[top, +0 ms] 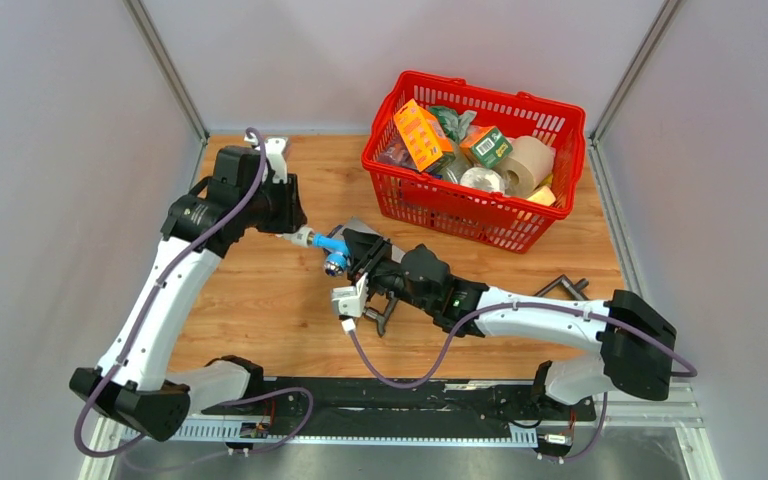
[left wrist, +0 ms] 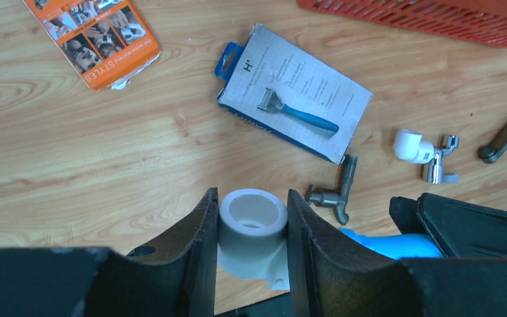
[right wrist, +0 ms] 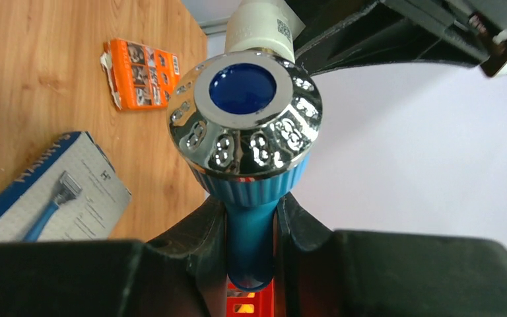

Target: Install the water faucets

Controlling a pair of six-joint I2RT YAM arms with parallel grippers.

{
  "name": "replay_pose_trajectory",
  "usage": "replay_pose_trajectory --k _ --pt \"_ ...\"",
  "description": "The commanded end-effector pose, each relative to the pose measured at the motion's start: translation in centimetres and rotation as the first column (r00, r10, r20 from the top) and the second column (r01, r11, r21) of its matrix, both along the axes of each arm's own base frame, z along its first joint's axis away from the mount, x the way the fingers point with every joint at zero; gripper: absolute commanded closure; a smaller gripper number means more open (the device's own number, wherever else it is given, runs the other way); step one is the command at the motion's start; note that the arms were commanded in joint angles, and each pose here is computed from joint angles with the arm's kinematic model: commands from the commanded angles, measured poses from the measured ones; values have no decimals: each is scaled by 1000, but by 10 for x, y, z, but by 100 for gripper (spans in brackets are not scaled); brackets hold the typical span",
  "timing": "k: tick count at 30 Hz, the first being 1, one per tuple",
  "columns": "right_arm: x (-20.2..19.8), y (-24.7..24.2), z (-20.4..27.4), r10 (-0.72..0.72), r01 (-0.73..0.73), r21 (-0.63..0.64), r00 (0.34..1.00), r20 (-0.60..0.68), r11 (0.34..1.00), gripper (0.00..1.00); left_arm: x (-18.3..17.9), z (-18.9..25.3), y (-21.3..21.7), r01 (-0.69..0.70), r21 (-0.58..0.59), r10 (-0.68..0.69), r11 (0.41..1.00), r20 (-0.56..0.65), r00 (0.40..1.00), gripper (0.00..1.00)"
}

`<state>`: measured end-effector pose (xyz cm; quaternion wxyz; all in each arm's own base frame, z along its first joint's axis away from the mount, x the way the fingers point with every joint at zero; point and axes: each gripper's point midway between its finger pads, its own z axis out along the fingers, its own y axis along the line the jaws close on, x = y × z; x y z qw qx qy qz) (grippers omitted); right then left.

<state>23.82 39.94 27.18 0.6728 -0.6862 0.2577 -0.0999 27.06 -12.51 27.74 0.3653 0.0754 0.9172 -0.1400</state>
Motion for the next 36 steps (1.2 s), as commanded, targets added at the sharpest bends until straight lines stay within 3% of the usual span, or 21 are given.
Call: replay_pose_trajectory --k 1,12,20,27,30,36 --pt "-34 28 35 214 -187 172 966 -149 967 100 -5 46 -50 123 -292 -81 949 154 985 100" --pt "-36 37 32 242 -128 289 882 -404 949 100 -9 67 -53 114 -423 14 899 287 958 100" --pt "-42 41 38 310 -48 410 735 -603 911 100 -16 87 -55 165 -504 62 848 404 912 100" --pt "-49 45 44 389 40 485 544 -744 873 100 -22 91 -54 193 -489 62 850 458 887 100" --pt "-49 45 45 410 73 505 492 -768 860 100 -22 90 -54 198 -492 68 848 471 879 100" --pt "-36 39 21 354 142 483 510 -784 864 100 -20 87 -38 120 -491 143 863 466 873 100"
